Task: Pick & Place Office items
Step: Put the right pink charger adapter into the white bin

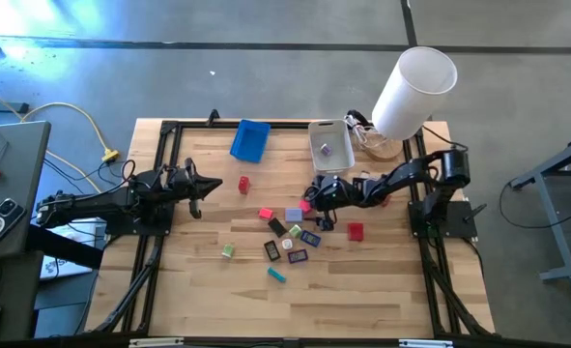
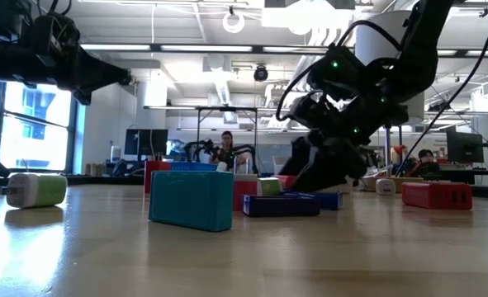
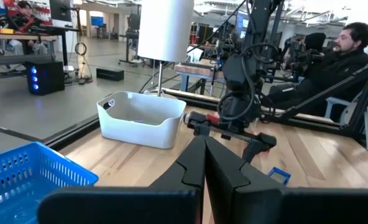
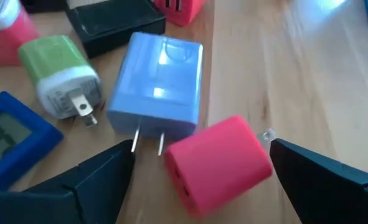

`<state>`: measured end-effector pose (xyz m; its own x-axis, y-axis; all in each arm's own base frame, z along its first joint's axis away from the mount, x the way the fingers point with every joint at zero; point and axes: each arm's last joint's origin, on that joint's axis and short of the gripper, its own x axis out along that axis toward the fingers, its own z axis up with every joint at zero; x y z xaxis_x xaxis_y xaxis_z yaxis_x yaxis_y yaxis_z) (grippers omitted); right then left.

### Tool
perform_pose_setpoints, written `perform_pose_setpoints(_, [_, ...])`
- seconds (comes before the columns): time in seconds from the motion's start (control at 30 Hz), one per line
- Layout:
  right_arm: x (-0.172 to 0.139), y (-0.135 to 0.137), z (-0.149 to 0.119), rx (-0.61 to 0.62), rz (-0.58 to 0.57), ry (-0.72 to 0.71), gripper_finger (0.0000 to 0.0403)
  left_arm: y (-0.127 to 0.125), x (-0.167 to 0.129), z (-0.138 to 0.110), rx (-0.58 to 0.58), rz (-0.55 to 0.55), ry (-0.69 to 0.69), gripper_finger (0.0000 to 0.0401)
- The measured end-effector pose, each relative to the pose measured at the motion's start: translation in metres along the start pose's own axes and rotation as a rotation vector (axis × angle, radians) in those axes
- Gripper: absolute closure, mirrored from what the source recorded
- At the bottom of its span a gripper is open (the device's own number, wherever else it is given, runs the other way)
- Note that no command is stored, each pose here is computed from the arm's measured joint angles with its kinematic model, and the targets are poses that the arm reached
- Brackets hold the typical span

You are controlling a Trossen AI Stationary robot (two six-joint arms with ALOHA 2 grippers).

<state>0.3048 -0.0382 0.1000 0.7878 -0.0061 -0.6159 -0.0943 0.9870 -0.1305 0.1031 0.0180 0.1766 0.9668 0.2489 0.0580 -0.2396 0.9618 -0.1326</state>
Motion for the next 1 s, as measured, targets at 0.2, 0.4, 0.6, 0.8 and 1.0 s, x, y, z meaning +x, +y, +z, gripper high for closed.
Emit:
perform_pose_setpoints(0.2, [0.0003,0.0008,-0.0012,0.037,-0.013,0.016,0.0065,0.0000,0.0000,-0.0001,0.000,-0.002,0.001,0.0399])
perform_pose_setpoints(0.4, [0.0003,0.0012,-0.0025,0.119,-0.013,0.030,0.0129,0.0000,0.0000,-0.0001,-0.001,-0.001,0.001,0.0399])
perform_pose_setpoints(0.6, [0.0003,0.0013,-0.0029,0.145,-0.013,0.034,0.0210,-0.0002,0.0000,-0.0003,-0.001,-0.003,0.003,0.0399])
perform_pose_setpoints(0.8, [0.0003,0.0009,-0.0024,0.113,-0.016,0.028,0.0277,-0.0001,0.0000,-0.0007,-0.004,-0.003,0.008,0.0399])
perform_pose_setpoints(1.0, [0.0001,-0.0021,-0.0022,0.142,-0.114,0.036,0.0291,-0.0001,0.0000,-0.0008,-0.004,-0.003,0.008,0.0399])
